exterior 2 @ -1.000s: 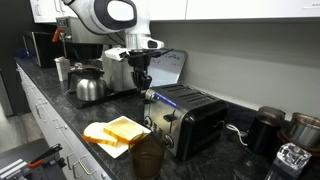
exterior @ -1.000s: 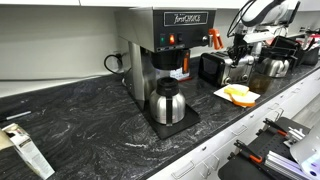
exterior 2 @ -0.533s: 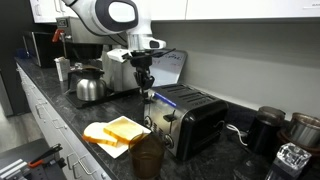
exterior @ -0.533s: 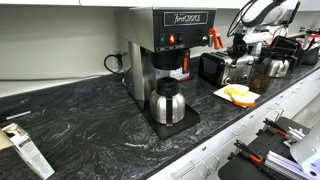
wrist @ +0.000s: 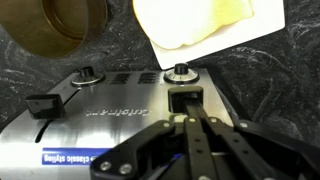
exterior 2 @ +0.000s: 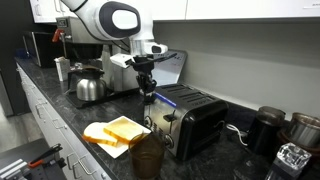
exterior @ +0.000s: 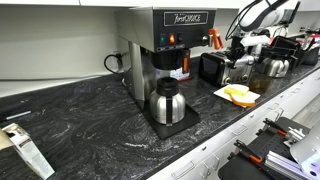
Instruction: Push the left lever on the toaster downwards
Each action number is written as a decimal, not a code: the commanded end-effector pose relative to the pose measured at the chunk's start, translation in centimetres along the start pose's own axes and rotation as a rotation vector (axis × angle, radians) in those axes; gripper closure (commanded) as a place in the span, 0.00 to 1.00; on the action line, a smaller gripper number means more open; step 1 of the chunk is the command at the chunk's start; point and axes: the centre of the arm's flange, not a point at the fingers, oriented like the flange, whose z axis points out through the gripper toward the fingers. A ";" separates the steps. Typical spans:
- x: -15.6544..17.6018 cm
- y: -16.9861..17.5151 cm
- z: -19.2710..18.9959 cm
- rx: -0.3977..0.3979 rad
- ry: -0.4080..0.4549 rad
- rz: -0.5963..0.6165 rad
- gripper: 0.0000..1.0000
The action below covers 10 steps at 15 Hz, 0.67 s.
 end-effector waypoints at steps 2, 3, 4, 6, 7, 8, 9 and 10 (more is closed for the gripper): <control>0.6 0.2 1.0 0.018 -0.001 0.010 1.00; 0.4 0.1 1.2 0.023 -0.005 0.013 1.00; 0.3 0.1 1.6 0.029 -0.010 0.020 1.00; 0.2 0.0 2.4 0.042 -0.017 0.035 1.00; 0.2 0.0 2.7 0.045 -0.020 0.044 1.00; 0.3 0.0 3.1 0.048 -0.023 0.052 1.00; 0.3 0.0 3.4 0.050 -0.024 0.057 1.00; 0.4 0.1 3.7 0.052 -0.026 0.065 1.00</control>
